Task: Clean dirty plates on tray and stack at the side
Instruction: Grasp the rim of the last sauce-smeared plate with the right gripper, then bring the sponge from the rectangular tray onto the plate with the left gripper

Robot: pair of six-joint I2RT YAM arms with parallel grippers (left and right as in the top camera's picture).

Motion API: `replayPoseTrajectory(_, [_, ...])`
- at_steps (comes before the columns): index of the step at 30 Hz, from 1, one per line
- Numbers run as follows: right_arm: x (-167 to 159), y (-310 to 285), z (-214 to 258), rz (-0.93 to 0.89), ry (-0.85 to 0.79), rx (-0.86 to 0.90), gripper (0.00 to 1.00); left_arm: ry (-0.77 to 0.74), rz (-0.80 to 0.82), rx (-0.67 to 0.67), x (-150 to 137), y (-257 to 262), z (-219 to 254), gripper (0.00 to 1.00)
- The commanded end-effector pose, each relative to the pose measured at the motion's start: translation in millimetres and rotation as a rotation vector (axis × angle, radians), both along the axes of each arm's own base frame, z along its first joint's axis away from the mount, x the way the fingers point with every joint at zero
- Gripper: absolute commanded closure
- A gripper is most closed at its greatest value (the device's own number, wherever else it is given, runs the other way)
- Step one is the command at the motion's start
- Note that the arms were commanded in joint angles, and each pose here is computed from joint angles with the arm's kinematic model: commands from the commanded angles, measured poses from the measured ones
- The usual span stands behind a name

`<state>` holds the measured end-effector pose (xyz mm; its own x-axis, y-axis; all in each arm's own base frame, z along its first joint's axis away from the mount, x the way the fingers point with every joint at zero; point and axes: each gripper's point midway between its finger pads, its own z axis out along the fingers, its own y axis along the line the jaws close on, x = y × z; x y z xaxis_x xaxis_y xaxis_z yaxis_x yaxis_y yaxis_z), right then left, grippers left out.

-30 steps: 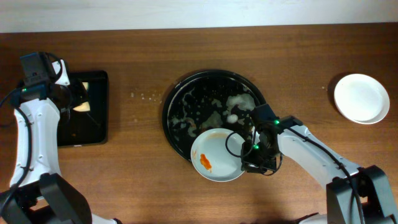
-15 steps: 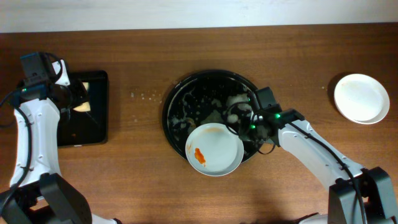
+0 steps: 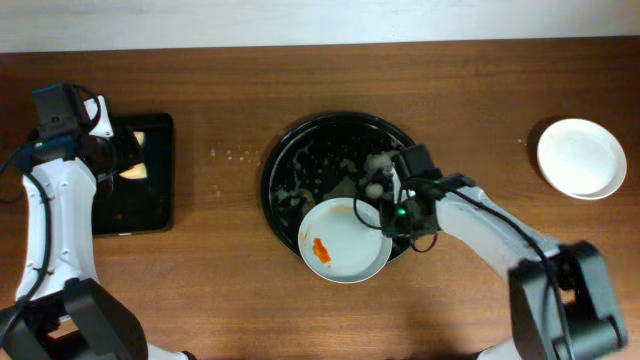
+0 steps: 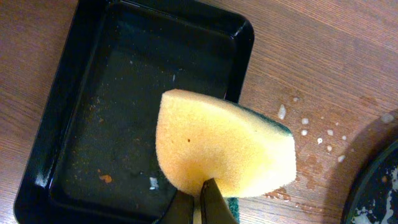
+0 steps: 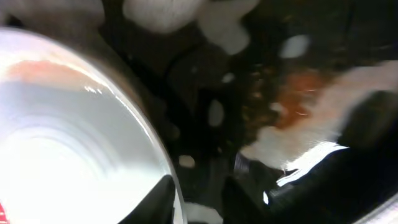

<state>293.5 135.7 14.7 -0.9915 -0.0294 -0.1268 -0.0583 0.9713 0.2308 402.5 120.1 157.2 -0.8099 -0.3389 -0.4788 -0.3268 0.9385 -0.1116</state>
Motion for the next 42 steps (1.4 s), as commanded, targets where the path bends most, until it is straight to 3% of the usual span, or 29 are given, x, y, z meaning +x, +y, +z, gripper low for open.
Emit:
replayPoseTrajectory(1, [-9,8,-13,0.063,0.039,0.026,0.86,-0.005,-0.007,-0.011,2,-1,0,1.0])
replayPoseTrajectory(4, [2,4,-9,0.054,-0.01,-0.003,0.96,-0.006,-0.007,-0.011,2,-1,0,1.0])
replayPoseTrajectory(11, [47,-8,14,-0.021,-0.138,-0.01,0.96,-0.004,-0.011,-0.02,2,-3,0,1.0])
replayPoseTrajectory(14, [61,-25,17,-0.159,-0.175,-0.062,0.96,-0.005,-0.022,-0.04,1,-7,0,1.0])
replayPoseTrajectory(20, [68,-25,19,-0.185,-0.204,-0.064,0.96,-0.026,-0.08,-0.109,4,-23,2,1.0])
replayPoseTrajectory(30, [67,-27,18,-0.183,-0.198,-0.069,0.96,-0.067,-0.408,-0.362,10,-147,16,1.0])
replayPoseTrajectory(37, [70,-31,21,-0.193,-0.213,-0.092,0.96,0.06,-0.432,-0.451,-10,-235,-14,1.0])
replayPoseTrajectory(42, [78,-40,50,-0.171,-0.274,-0.157,0.96,0.074,-0.497,-0.485,-23,-287,-23,1.0])
